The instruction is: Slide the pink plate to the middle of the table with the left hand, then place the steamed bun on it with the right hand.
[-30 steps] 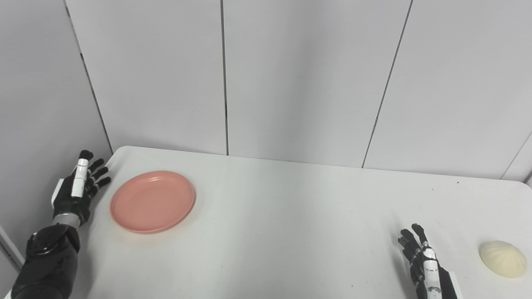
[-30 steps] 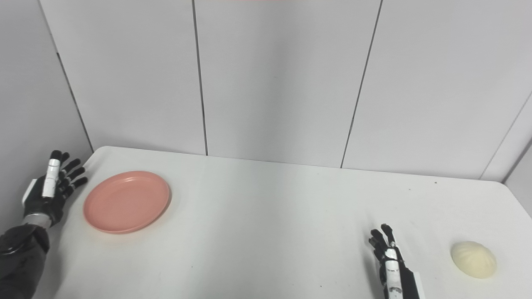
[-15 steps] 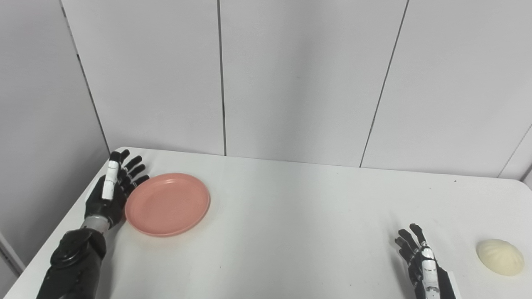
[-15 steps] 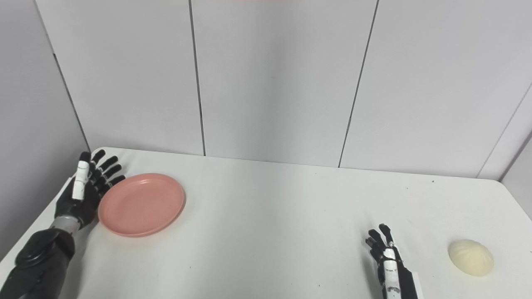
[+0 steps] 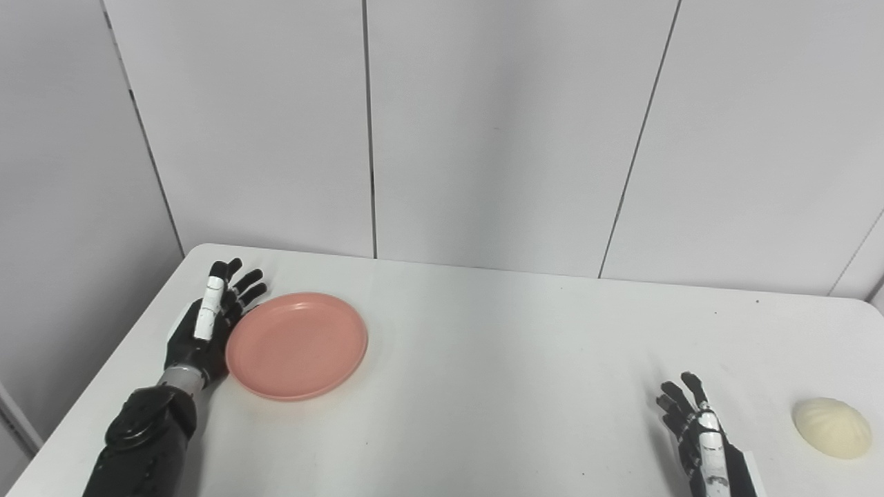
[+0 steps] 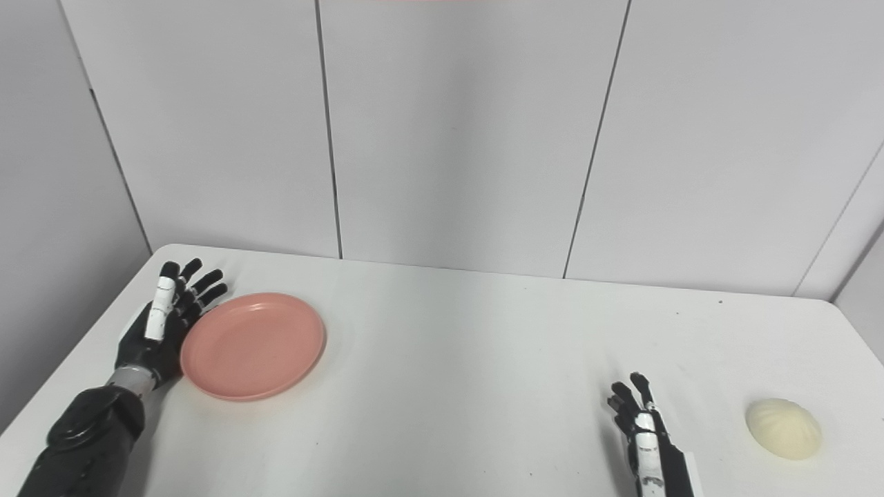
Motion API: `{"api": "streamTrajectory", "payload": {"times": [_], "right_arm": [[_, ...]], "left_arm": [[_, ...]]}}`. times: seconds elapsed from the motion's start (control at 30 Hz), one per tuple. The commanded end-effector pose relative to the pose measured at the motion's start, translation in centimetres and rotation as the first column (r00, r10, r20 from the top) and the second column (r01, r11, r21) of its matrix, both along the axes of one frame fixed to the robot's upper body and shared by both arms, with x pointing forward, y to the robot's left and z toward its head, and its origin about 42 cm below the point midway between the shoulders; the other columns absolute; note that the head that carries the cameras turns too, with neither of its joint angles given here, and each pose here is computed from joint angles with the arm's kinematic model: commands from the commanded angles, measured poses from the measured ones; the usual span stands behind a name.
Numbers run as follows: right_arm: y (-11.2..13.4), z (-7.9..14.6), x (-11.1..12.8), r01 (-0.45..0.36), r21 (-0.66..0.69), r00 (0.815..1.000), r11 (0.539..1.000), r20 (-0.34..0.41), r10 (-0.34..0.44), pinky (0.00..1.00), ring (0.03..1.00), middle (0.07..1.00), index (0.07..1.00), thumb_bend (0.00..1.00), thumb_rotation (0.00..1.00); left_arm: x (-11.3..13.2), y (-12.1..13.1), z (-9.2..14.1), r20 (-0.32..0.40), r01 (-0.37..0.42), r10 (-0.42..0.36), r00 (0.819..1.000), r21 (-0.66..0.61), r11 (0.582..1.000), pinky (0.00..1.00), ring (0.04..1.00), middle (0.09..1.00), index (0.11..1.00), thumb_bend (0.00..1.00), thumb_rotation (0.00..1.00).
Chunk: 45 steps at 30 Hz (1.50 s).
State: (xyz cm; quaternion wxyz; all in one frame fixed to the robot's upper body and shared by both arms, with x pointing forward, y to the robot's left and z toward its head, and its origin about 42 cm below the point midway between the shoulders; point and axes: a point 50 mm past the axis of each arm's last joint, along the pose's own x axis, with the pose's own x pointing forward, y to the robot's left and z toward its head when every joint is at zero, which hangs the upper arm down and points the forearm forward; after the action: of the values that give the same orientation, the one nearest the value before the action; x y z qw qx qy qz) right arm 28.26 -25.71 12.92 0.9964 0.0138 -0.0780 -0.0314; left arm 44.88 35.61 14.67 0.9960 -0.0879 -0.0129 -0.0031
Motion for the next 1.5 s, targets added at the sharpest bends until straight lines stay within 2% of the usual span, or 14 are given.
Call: {"api": "streamTrajectory", "payload": {"times": [0.0, 0.13, 0.17, 0.3, 0.4, 0.73, 1.03, 1.13, 1.3, 1.47], "right_arm": [[0.6, -0.5, -0.5, -0.002, 0.022, 1.000, 1.000, -0.022, 0.003, 0.95, 0.892, 0.889, 0.939, 0.75, 0.99], [0.8, -0.4, -0.5, -0.001, 0.028, 1.000, 1.000, -0.018, 0.001, 0.95, 0.887, 0.886, 0.936, 0.76, 0.98], [0.8, -0.3, -0.5, 0.000, 0.028, 1.000, 1.000, -0.016, 0.000, 0.94, 0.880, 0.881, 0.931, 0.77, 0.97], [1.0, -0.2, -0.6, 0.004, 0.023, 1.000, 1.000, -0.013, -0.003, 0.94, 0.879, 0.878, 0.932, 0.77, 0.97], [1.1, -0.2, -0.6, 0.006, 0.023, 1.000, 1.000, -0.012, -0.006, 0.94, 0.880, 0.879, 0.934, 0.78, 0.96], [1.7, 0.0, -0.6, 0.007, 0.040, 1.000, 0.999, -0.012, -0.007, 0.91, 0.864, 0.873, 0.925, 0.82, 0.93], [2.3, 0.3, -0.6, 0.004, 0.042, 1.000, 0.999, -0.008, -0.004, 0.90, 0.861, 0.872, 0.920, 0.84, 0.92], [2.7, 0.4, -0.6, 0.005, 0.046, 1.000, 0.999, -0.003, -0.005, 0.88, 0.849, 0.865, 0.916, 0.85, 0.92], [3.5, 0.7, -0.6, 0.005, 0.044, 1.000, 0.999, 0.001, -0.005, 0.87, 0.839, 0.860, 0.914, 0.84, 0.92], [4.4, 1.1, -0.8, 0.009, 0.037, 1.000, 0.999, -0.004, -0.009, 0.86, 0.838, 0.857, 0.912, 0.83, 0.92]], "left_arm": [[1.5, -1.3, 2.0, 0.056, 0.046, -0.046, 0.997, 0.001, 0.999, 0.78, 0.883, 0.882, 0.954, 0.98, 0.84], [1.9, -3.3, 1.7, 0.049, 0.076, -0.075, 0.996, -0.004, 0.997, 0.79, 0.884, 0.887, 0.957, 0.98, 0.84], [2.0, -3.9, 1.6, 0.050, 0.085, -0.085, 0.995, -0.004, 0.996, 0.74, 0.878, 0.889, 0.959, 0.98, 0.85], [2.2, -6.0, 1.1, 0.041, 0.116, -0.115, 0.993, -0.018, 0.993, 0.73, 0.884, 0.890, 0.962, 0.96, 0.85], [2.3, -7.1, 0.7, 0.031, 0.133, -0.132, 0.991, -0.030, 0.991, 0.78, 0.881, 0.892, 0.961, 0.97, 0.85], [1.4, -11.4, -2.2, -0.042, 0.199, -0.202, 0.978, -0.065, 0.978, 0.80, 0.893, 0.884, 0.954, 0.97, 0.83], [0.8, -15.1, -3.4, -0.099, 0.212, -0.221, 0.970, -0.087, 0.973, 0.80, 0.881, 0.855, 0.917, 0.96, 0.82], [0.6, -16.5, -3.7, -0.107, 0.224, -0.233, 0.967, -0.092, 0.970, 0.83, 0.899, 0.878, 0.927, 0.92, 0.84], [0.1, -18.6, -4.3, -0.129, 0.251, -0.255, 0.958, -0.049, 0.967, 0.82, 0.906, 0.903, 0.930, 0.93, 0.89], [-0.8, -20.5, -4.3, -0.125, 0.247, -0.251, 0.960, -0.045, 0.968, 0.82, 0.923, 0.916, 0.941, 0.91, 0.88]]}}
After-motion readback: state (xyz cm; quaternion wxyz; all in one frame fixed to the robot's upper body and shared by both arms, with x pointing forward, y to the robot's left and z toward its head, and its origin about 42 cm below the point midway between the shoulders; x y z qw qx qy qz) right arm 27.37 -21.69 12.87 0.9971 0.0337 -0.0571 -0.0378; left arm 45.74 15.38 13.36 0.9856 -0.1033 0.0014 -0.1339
